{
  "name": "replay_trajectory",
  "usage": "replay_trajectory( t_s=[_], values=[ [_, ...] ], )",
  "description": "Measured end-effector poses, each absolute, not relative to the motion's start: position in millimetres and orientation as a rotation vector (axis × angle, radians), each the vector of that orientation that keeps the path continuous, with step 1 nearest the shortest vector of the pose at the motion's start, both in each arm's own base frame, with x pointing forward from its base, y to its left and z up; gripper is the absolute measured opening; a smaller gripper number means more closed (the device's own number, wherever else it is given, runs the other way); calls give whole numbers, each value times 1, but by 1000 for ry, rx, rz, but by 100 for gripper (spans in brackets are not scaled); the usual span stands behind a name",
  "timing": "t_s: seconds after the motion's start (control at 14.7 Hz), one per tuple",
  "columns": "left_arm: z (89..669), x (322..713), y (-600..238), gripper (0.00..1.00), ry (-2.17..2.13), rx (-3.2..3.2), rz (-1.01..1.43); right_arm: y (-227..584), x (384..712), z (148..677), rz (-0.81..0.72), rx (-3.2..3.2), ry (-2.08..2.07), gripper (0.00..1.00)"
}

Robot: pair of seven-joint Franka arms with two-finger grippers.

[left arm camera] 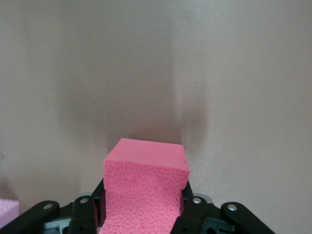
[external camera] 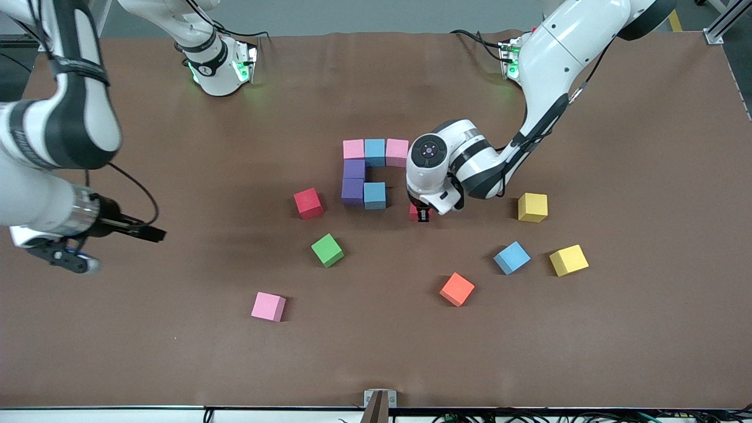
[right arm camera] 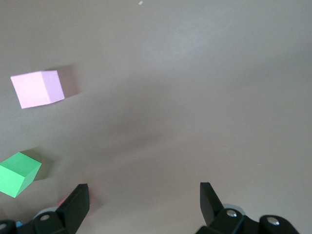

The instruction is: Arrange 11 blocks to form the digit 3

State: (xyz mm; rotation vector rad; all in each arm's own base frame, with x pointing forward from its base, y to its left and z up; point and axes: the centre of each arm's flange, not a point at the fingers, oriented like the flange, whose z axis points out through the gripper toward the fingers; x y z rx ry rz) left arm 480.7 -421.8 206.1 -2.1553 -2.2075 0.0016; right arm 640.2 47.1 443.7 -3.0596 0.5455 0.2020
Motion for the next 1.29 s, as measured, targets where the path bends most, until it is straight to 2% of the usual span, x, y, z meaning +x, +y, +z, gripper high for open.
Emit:
replay_trajectory(
  t_s=[0.34,0.54,0.88,1.29],
  values=[
    [207,472,-434,57,-2317,-2057,3,144,614,400,255,-3106,323,100],
    [209,470,-440,57,-2343,-2065,16,190,596,374,227,-3120,184,100],
    [211,456,-457,57,-2338,-2096,38,231,572,333,115,-3113,-40,100],
    [204,441,-472,56,-2299,-2122,44,257,539,292,105,-3113,-190,100]
  ],
)
